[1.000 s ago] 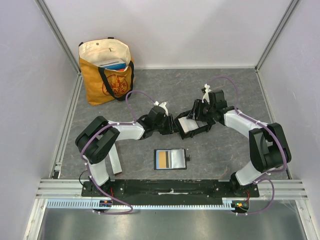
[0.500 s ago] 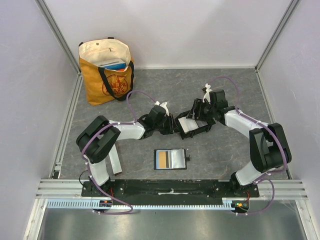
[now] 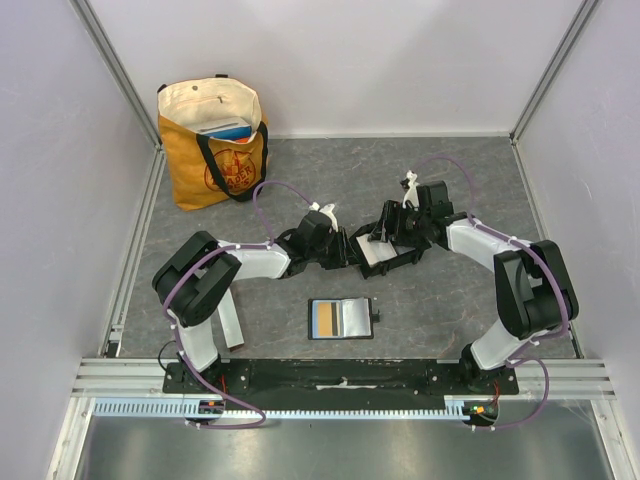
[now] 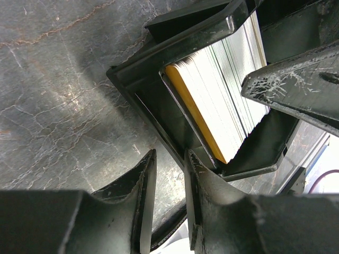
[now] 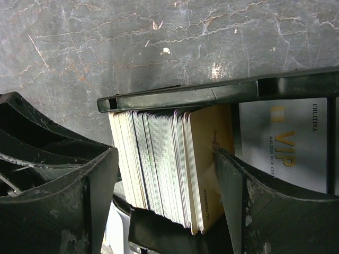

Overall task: Put the credit cards into the card holder
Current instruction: Pick up the credit card from the storage box.

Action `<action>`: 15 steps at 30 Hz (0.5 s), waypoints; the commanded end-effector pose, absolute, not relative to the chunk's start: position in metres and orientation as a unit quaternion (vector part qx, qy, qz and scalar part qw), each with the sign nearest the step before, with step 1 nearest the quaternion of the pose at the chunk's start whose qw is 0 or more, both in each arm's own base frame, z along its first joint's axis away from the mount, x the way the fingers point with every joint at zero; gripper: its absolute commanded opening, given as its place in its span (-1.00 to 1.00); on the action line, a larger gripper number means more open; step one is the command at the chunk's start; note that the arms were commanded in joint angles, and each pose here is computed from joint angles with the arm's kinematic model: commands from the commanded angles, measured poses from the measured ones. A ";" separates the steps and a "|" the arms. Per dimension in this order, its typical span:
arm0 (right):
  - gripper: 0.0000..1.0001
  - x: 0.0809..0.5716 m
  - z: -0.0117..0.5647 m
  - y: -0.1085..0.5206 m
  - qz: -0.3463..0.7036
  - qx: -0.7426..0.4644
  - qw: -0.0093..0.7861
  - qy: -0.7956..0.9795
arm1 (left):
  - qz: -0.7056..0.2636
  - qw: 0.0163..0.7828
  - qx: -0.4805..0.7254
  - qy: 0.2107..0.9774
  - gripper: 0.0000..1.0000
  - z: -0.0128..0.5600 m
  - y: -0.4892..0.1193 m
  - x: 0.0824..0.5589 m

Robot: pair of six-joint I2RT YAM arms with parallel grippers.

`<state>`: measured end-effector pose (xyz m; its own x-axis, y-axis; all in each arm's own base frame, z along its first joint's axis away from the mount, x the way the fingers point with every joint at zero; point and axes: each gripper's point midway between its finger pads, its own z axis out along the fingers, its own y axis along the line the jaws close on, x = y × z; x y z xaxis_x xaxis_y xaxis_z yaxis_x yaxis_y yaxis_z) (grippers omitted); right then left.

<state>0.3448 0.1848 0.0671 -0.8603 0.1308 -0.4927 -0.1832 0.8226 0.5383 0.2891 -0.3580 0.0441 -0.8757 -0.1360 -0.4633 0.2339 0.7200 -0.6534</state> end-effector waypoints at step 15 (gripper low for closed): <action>0.35 0.351 0.098 0.187 0.313 -0.026 0.297 0.902 | -0.394 0.262 0.031 0.880 -0.35 0.059 -0.368 0.299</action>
